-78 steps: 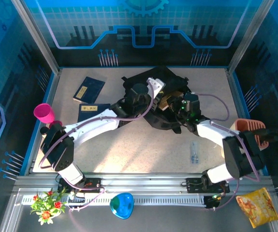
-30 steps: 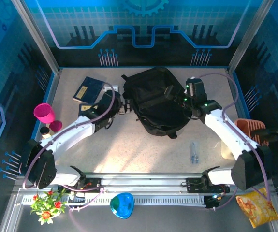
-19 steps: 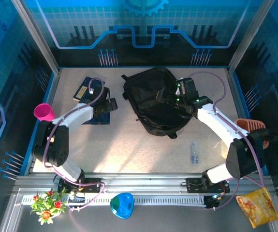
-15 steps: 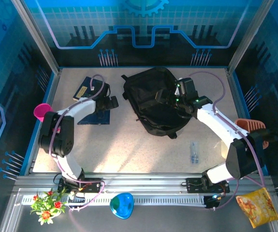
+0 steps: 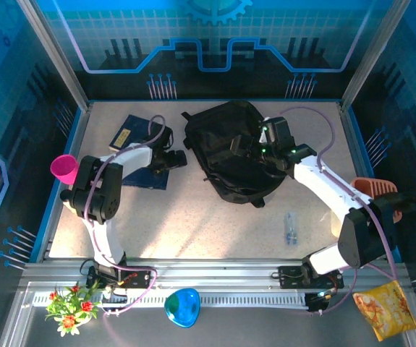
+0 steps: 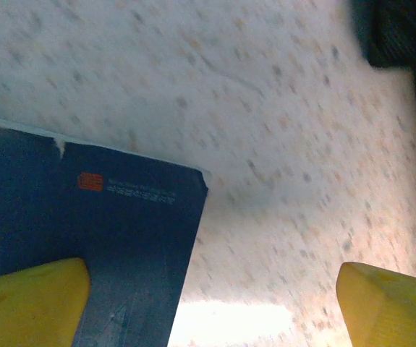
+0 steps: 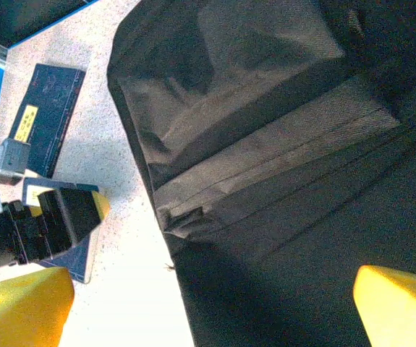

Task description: Pack books, pencil case, and school supplies into a backpack

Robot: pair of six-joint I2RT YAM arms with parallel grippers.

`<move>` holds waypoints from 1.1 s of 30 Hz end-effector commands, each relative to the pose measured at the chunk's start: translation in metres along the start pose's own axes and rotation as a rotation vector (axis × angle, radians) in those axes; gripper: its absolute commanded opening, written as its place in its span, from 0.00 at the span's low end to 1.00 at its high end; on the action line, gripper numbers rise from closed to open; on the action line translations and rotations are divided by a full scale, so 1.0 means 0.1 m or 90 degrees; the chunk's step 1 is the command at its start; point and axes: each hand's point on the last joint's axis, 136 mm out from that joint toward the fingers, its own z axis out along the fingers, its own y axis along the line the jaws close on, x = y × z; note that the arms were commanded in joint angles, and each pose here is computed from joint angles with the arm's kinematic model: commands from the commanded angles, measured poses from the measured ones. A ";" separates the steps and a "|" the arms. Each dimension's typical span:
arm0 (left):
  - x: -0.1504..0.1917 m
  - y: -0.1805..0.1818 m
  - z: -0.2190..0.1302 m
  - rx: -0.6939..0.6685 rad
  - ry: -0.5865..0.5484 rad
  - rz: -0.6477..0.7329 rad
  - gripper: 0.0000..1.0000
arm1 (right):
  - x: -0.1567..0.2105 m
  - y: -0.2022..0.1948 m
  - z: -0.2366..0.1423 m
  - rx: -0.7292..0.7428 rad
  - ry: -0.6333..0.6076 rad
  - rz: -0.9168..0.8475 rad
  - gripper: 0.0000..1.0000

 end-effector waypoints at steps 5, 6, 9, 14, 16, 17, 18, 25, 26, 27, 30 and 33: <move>1.24 -0.36 -0.16 0.052 0.166 0.012 0.89 | 0.05 0.15 0.02 -0.004 0.011 -0.038 1.00; 1.34 -0.45 -0.21 0.070 0.172 0.005 0.88 | 0.07 0.16 0.05 -0.003 0.014 -0.041 1.00; 1.54 -0.74 -0.34 0.129 0.175 0.003 0.87 | 0.12 0.21 0.13 -0.004 0.026 -0.050 1.00; 1.38 -0.90 -0.58 0.170 0.123 -0.013 0.87 | 0.19 0.35 0.24 -0.010 0.050 -0.074 1.00; 1.26 -0.87 -0.70 0.158 0.090 -0.007 0.90 | 0.22 0.44 0.26 -0.016 0.057 -0.098 0.98; 1.19 -0.82 -0.76 0.147 0.072 -0.013 0.91 | 0.25 0.50 0.27 -0.022 0.063 -0.116 0.98; 1.14 -0.73 -0.80 0.132 0.059 -0.024 0.92 | 0.30 0.57 0.29 -0.028 0.072 -0.132 0.97; 0.97 0.08 -0.89 0.078 0.011 -0.191 0.90 | 0.76 1.02 0.55 -0.051 0.154 -0.253 0.89; 0.97 0.19 -0.90 0.073 0.005 -0.212 0.90 | 0.86 1.08 0.61 -0.054 0.172 -0.267 0.87; 0.97 0.28 -0.91 0.067 -0.003 -0.231 0.89 | 0.96 1.13 0.67 -0.057 0.190 -0.281 0.84; 1.01 0.48 -0.92 0.059 -0.017 -0.267 0.87 | 1.19 1.23 0.85 -0.055 0.231 -0.310 0.78; 1.10 0.59 -0.87 0.054 -0.007 -0.289 0.84 | 1.38 1.26 1.01 -0.048 0.267 -0.326 0.70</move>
